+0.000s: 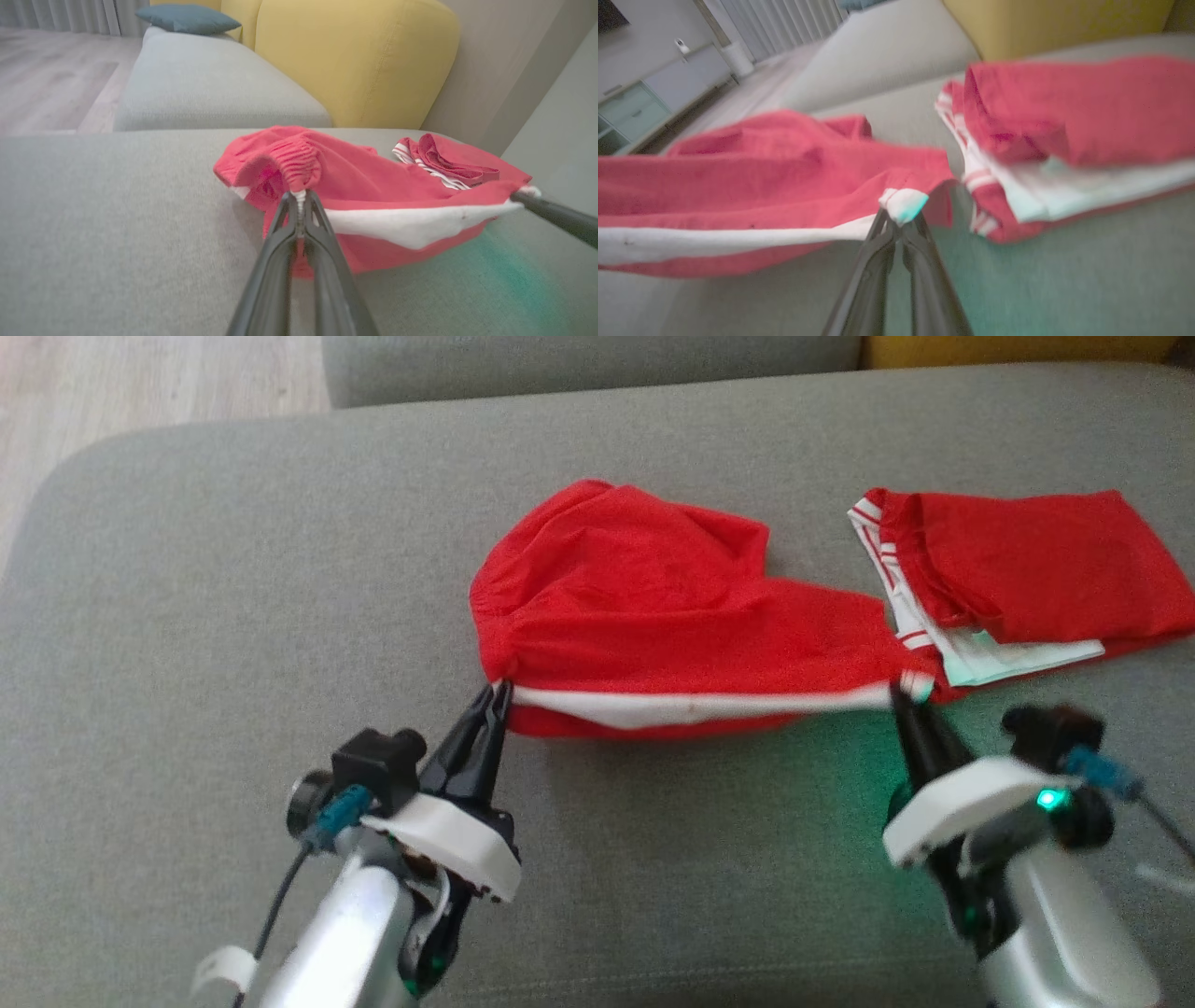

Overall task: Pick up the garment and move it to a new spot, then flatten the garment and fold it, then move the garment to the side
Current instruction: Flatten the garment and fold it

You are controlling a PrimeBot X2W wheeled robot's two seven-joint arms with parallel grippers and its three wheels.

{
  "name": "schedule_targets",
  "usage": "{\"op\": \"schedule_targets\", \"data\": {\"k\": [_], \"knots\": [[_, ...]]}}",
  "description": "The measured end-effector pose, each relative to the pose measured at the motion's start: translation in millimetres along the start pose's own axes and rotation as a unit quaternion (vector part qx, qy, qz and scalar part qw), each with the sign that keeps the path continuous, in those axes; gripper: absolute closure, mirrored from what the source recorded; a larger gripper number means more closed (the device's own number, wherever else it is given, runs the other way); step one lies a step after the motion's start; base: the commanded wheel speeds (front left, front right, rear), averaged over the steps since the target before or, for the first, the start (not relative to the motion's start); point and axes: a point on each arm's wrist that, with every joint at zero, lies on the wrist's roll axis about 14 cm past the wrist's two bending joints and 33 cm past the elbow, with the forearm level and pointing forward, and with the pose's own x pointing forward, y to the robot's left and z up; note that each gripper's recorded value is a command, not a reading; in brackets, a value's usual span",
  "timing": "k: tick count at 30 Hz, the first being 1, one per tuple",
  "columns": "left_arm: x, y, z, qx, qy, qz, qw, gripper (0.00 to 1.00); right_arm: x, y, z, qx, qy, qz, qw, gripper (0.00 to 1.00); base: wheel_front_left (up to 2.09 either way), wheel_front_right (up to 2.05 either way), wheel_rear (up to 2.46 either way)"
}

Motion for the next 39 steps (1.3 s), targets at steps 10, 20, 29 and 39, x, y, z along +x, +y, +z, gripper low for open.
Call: {"op": "schedule_targets", "data": {"k": [10, 20, 29, 39], "knots": [[6, -10, 115, 0.096, -0.146, -0.056, 0.983, 1.0, -25, 60, 175, -0.085, -0.255, 0.095, 0.959, 1.0, 0.0, 0.0, 0.0], [-30, -46, 236, 0.131, -0.273, -0.09, 0.949, 1.0, -92, 90, 247, -0.099, -0.347, 0.127, 0.924, 1.0, 0.0, 0.0, 0.0], [-40, -38, 245, 0.114, -0.254, -0.08, 0.957, 1.0, -97, 86, 239, -0.066, -0.304, 0.11, 0.944, 1.0, 0.0, 0.0, 0.0], [64, 22, 291, 0.117, -0.218, -0.049, 0.967, 1.0, -1, 86, 314, -0.085, -0.291, 0.091, 0.949, 1.0, 0.0, 0.0, 0.0]]}}
